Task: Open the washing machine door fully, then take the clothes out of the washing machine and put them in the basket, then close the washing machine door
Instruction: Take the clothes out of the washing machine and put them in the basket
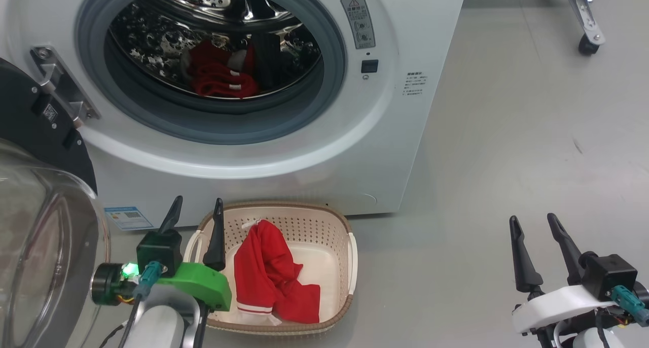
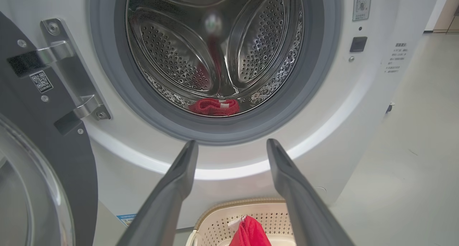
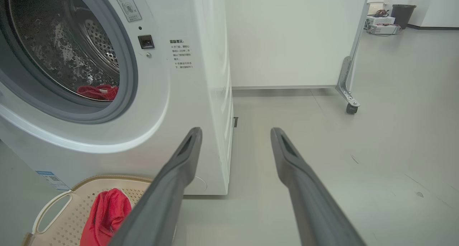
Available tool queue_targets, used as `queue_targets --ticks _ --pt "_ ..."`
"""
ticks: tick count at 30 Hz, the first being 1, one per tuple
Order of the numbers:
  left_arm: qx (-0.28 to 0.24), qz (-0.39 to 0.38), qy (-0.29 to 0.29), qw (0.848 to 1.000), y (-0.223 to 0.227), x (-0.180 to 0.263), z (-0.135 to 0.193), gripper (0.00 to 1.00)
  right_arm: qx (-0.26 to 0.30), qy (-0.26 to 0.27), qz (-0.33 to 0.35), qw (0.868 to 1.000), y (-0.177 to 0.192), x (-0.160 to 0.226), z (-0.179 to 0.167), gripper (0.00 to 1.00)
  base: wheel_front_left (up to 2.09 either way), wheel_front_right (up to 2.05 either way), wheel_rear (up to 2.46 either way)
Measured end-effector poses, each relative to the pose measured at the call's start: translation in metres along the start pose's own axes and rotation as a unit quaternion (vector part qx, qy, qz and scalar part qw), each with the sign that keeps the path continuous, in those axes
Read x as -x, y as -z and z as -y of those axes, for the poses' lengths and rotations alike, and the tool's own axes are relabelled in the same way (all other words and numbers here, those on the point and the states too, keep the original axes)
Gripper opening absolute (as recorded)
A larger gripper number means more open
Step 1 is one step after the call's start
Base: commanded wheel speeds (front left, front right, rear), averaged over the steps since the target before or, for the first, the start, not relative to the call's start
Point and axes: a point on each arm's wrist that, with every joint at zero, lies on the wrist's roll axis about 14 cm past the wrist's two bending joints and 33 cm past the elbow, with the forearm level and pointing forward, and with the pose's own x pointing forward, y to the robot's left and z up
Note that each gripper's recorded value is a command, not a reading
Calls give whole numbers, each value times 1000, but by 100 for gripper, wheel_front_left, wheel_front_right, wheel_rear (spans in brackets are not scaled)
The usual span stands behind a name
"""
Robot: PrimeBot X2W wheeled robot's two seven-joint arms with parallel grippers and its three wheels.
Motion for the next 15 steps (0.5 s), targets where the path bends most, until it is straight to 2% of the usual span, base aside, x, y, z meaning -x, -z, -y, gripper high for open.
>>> queue_targets --ticks 15 --pt "-1 33 -12 999 -19 32 -6 100 0 -16 23 1000 -13 18 -16 100 0 0 0"
